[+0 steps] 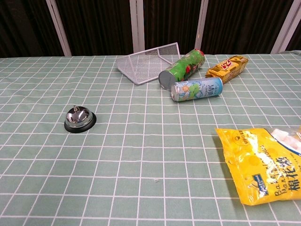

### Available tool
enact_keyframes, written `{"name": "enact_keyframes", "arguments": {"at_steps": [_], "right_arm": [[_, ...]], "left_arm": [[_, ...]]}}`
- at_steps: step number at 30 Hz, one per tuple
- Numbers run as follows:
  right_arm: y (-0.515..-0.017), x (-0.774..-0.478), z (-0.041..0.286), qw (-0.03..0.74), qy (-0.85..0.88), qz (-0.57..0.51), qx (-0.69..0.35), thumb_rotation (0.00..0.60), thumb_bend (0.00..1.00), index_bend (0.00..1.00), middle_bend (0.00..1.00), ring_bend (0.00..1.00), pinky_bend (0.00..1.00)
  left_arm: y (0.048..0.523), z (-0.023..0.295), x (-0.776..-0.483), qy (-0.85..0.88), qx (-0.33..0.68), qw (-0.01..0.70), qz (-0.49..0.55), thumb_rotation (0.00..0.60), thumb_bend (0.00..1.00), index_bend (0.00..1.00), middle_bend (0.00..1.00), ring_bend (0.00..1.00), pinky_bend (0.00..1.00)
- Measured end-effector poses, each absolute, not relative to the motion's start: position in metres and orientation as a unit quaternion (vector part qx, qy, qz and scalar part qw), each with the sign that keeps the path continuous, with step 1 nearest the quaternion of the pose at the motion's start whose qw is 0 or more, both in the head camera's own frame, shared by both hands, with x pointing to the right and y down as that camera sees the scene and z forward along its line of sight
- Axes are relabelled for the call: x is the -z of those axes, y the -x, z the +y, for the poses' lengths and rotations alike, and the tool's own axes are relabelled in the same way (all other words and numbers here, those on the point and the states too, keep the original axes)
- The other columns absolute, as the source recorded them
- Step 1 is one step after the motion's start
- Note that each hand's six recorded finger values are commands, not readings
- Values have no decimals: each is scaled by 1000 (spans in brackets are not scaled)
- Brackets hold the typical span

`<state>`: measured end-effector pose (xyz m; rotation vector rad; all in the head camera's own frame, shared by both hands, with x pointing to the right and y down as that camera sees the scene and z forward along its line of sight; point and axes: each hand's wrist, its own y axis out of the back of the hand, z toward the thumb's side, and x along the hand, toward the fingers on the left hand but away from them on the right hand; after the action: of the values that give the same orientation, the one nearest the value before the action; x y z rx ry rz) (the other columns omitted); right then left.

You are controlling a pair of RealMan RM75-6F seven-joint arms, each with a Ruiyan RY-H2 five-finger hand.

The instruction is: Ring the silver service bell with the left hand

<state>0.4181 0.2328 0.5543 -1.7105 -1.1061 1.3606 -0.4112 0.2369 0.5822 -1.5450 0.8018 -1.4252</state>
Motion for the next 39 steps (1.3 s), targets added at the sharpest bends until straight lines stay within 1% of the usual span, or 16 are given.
{"name": "enact_keyframes", "arguments": {"at_steps": [8, 11, 13, 15, 18, 21, 23, 26, 33, 39], "right_arm": [[-415, -556, 233, 339, 661, -421, -521, 600, 160, 0, 0, 0, 0], [-414, -557, 234, 338, 662, -420, -520, 600, 160, 0, 0, 0, 0], [-414, -557, 234, 338, 662, -420, -521, 600, 160, 0, 0, 0, 0], [-414, -557, 234, 339, 661, -420, -521, 600, 160, 0, 0, 0, 0], [-414, -557, 234, 338, 661, -421, -522, 600, 160, 0, 0, 0, 0], [-414, -558, 234, 338, 661, -420, -522, 600, 160, 0, 0, 0, 0], [-414, -558, 234, 337, 661, -420, -523, 600, 160, 0, 0, 0, 0], [-414, -559, 234, 334, 661, -422, -523, 600, 160, 0, 0, 0, 0], [-414, -559, 233, 327, 665, -423, -521, 600, 160, 0, 0, 0, 0], [-414, -558, 233, 322, 667, -426, -520, 600, 160, 0, 0, 0, 0]], "left_arm": [[413, 236, -583, 622, 572, 433, 315, 600, 137, 0, 0, 0, 0], [412, 235, -585, 626, 570, 433, 309, 600, 163, 0, 0, 0, 0], [409, 233, -587, 630, 568, 434, 303, 600, 221, 0, 0, 0, 0], [404, 228, -589, 635, 563, 438, 296, 600, 355, 0, 0, 0, 0], [394, 219, -592, 644, 554, 443, 288, 600, 518, 0, 0, 0, 0], [380, 210, -596, 654, 542, 449, 276, 600, 616, 0, 0, 0, 0], [369, 203, -599, 661, 535, 454, 266, 600, 658, 0, 0, 0, 0], [350, 194, -605, 673, 524, 458, 249, 600, 676, 0, 0, 0, 0], [299, 171, -630, 695, 508, 466, 205, 600, 681, 0, 0, 0, 0], [274, 159, -649, 696, 512, 467, 190, 600, 681, 0, 0, 0, 0]]}}
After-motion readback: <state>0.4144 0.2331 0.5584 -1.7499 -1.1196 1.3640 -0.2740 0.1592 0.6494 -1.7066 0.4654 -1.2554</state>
